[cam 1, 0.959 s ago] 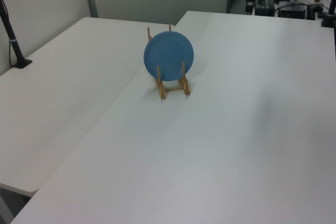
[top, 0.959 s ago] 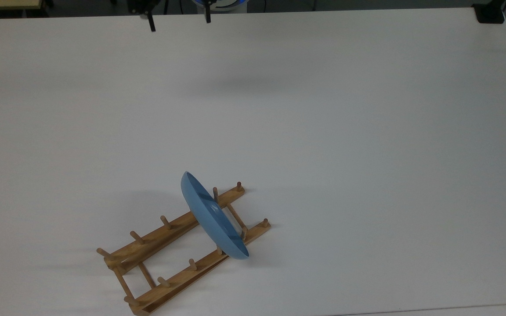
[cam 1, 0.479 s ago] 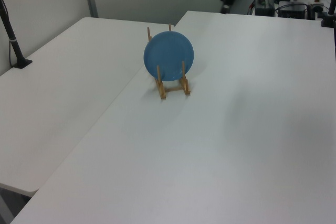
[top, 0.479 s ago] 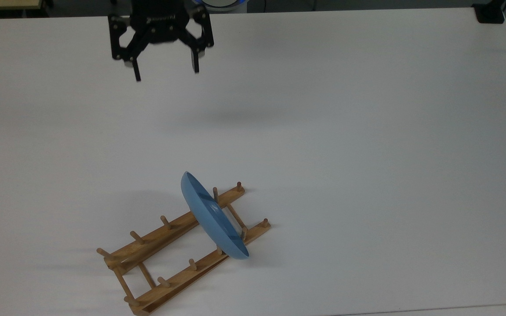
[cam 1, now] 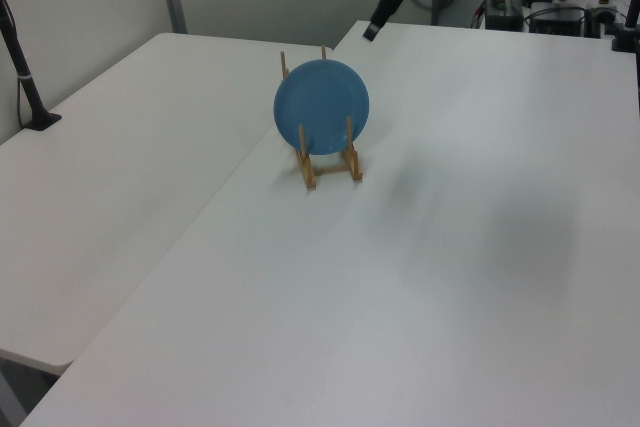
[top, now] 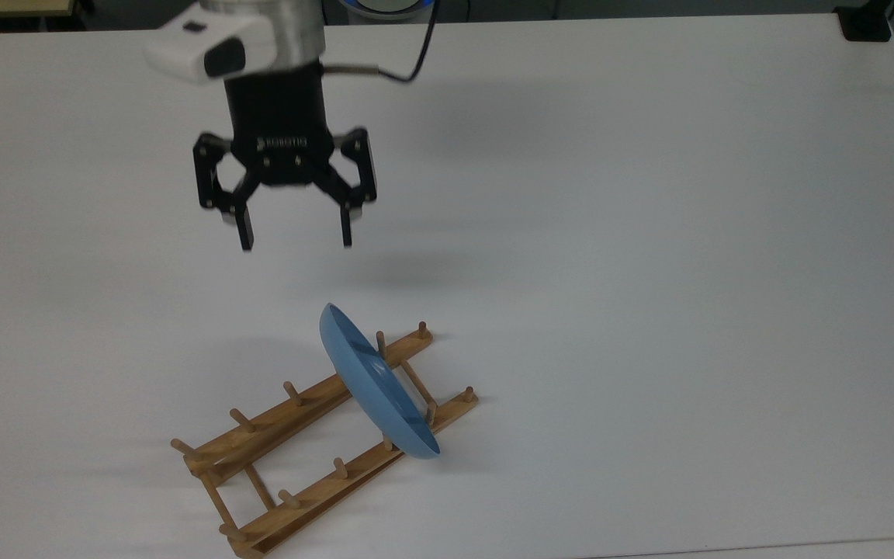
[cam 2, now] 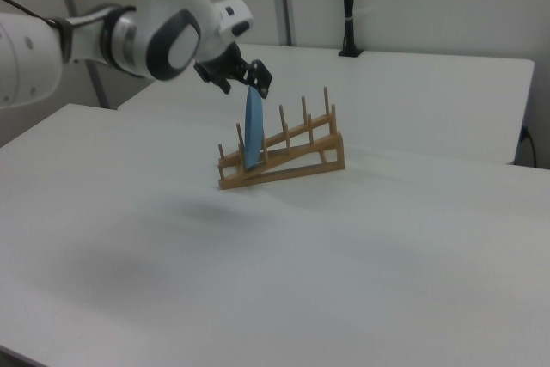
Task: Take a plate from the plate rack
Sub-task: 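Lower the open gripper toward the rim of the blue plate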
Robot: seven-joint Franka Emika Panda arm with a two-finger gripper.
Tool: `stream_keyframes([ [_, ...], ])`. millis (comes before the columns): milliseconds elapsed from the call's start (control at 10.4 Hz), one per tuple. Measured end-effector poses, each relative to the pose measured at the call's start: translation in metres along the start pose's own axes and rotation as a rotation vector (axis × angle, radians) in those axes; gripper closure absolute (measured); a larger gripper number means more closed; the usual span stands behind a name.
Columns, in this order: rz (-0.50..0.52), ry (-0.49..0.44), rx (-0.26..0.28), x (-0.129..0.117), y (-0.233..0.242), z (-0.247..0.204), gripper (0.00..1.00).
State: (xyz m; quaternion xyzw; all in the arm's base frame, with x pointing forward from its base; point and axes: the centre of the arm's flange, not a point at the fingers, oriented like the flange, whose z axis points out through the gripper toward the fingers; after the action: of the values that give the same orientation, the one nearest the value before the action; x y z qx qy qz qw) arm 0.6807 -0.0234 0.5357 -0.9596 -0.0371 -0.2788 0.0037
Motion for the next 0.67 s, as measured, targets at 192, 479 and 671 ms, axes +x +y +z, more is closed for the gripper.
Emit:
stream_keyframes([
  [192, 0.046, 0.053, -0.001, -0.002, -0.006, 0.039, 0.06],
  [479, 0.031, 0.058, 0.003, -0.007, -0.018, 0.068, 0.14],
  [671, 0.028, 0.057, 0.005, -0.007, -0.021, 0.069, 0.44],
])
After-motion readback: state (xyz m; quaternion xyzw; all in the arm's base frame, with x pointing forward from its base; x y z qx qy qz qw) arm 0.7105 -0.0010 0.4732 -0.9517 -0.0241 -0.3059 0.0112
